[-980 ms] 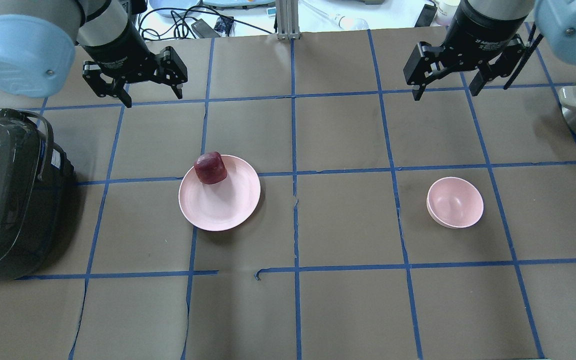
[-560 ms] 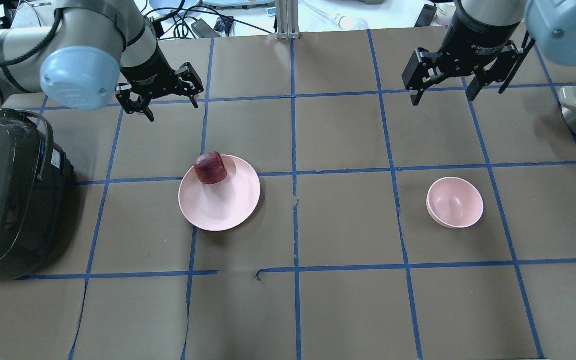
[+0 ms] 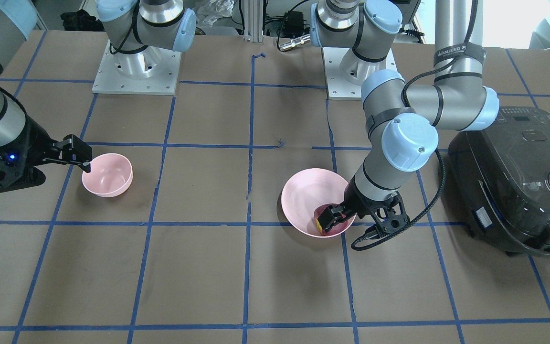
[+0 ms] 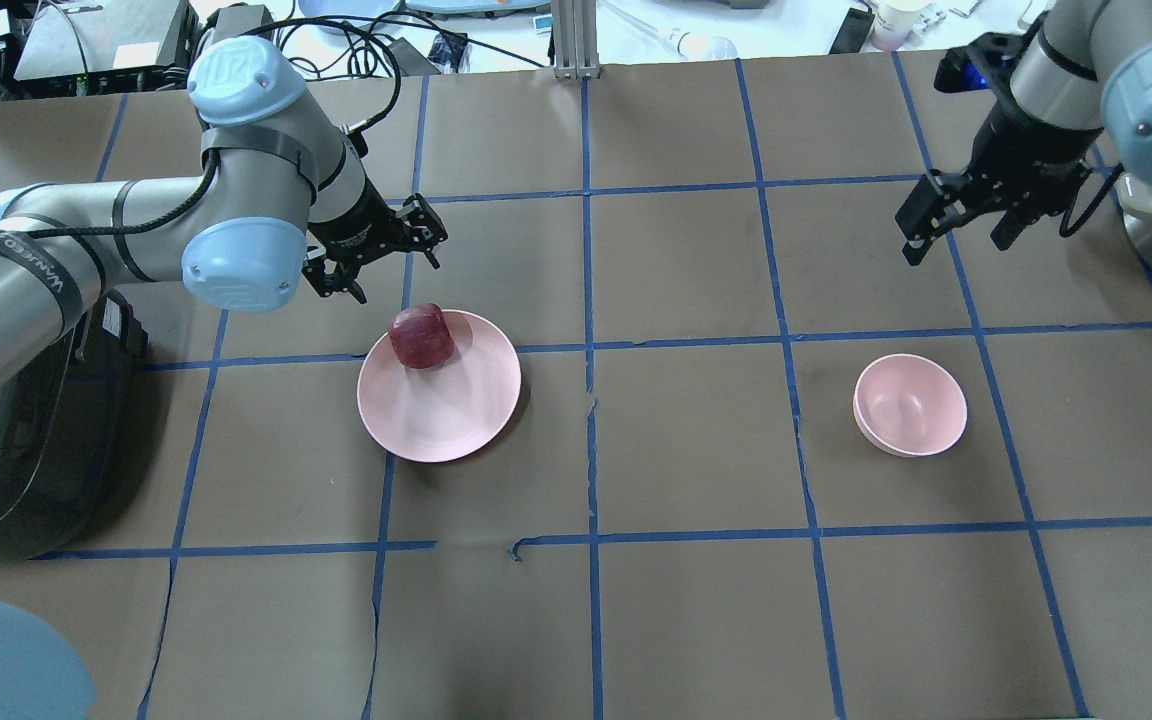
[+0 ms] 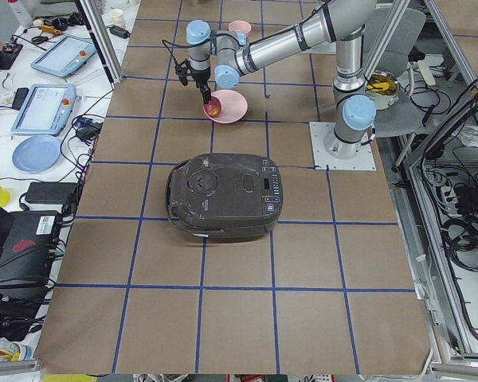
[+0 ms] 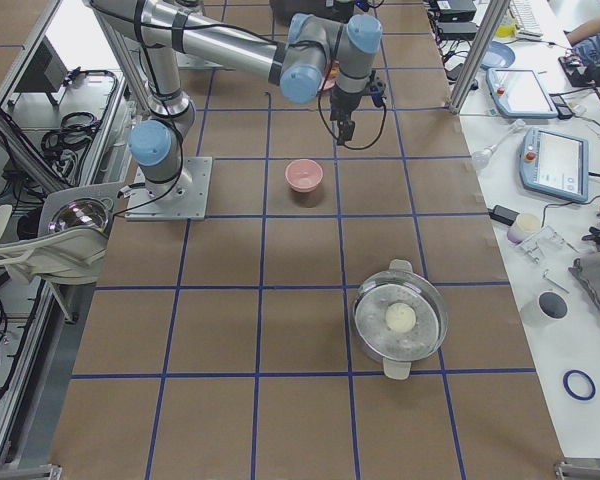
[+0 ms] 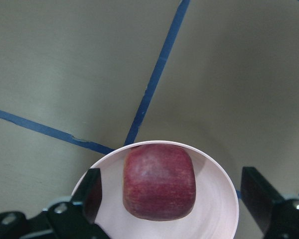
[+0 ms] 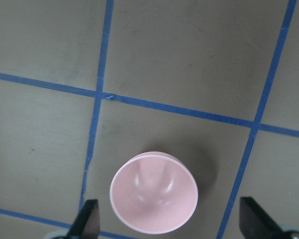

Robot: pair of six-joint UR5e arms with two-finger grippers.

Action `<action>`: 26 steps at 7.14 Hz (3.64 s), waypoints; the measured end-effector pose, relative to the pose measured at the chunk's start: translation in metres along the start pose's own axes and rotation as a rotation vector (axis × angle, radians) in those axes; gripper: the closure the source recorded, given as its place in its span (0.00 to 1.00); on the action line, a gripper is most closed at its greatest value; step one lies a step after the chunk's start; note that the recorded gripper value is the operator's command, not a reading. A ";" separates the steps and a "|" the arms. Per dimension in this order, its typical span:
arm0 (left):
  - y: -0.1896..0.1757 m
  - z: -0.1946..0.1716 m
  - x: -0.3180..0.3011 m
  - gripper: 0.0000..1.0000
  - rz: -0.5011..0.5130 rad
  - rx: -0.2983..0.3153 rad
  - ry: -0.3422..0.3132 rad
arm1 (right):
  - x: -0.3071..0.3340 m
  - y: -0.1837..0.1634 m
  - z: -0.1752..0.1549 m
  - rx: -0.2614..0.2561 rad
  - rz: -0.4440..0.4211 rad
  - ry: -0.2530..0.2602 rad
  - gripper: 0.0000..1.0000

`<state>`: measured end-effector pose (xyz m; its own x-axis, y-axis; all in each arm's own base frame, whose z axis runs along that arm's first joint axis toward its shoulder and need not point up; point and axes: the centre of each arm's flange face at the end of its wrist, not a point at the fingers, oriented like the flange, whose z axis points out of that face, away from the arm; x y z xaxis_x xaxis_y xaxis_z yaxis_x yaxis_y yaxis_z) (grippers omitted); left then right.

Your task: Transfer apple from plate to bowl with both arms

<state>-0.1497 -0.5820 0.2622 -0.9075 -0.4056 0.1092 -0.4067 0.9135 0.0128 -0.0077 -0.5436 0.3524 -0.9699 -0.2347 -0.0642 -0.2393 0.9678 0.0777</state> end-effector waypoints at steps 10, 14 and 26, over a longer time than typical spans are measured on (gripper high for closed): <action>0.011 0.057 -0.007 0.78 -0.006 -0.107 -0.037 | 0.017 0.045 0.159 -0.112 -0.035 -0.036 1.00; 0.008 0.002 0.005 0.82 0.037 -0.060 -0.027 | 0.005 0.017 0.117 -0.042 -0.036 -0.006 1.00; 0.081 -0.074 0.084 0.92 0.412 -0.005 -0.096 | -0.163 -0.031 0.152 -0.106 0.135 -0.131 0.00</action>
<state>-0.2507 -0.5400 0.3457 -0.9999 -0.0074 0.0135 -0.0075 0.9999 -0.0078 0.1647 -0.5218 0.2088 -0.9811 -0.0835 -0.1748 -0.1180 0.9732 0.1976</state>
